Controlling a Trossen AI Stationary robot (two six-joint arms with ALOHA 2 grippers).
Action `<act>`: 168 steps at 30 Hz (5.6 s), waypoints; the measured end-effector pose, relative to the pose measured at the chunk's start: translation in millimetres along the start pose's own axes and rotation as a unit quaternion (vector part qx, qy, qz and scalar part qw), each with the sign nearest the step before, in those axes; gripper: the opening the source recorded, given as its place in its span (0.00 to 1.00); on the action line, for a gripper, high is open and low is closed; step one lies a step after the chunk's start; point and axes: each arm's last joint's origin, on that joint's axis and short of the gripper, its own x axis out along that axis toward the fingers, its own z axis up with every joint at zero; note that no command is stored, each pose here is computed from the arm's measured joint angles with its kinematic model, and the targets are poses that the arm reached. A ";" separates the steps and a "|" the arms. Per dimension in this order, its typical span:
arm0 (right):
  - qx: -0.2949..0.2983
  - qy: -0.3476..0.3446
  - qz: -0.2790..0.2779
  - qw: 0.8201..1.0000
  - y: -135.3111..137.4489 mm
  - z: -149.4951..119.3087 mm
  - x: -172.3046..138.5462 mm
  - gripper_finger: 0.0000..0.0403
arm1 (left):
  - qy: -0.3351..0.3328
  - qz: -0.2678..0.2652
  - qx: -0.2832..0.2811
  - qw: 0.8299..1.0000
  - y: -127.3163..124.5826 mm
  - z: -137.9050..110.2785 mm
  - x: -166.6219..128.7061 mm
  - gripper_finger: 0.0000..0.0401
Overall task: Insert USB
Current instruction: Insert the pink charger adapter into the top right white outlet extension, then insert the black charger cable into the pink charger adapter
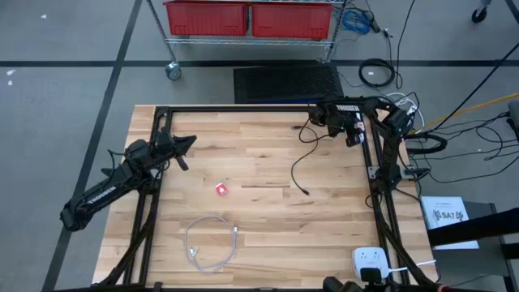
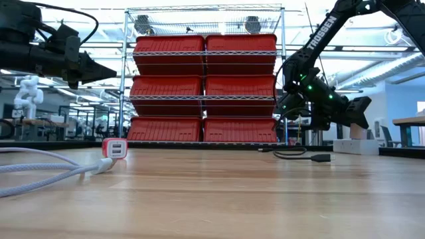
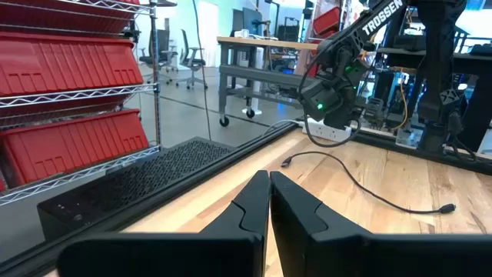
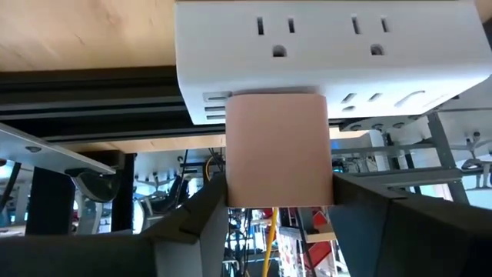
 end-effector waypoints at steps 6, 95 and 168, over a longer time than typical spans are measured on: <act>0.025 0.009 -0.016 1.000 -1.1 2.0 2.0 0.58 | 0.000 0.000 0.000 1.000 0.0 0.0 0.0 0.05; 0.342 -0.098 0.073 0.932 -3.0 -25.5 -5.8 0.00 | -0.066 -0.048 0.041 0.996 -3.6 13.2 -0.5 0.04; 0.160 -0.632 0.097 0.752 8.5 46.7 -163.1 0.15 | 0.019 -0.061 0.024 0.998 -1.7 -0.3 17.0 0.01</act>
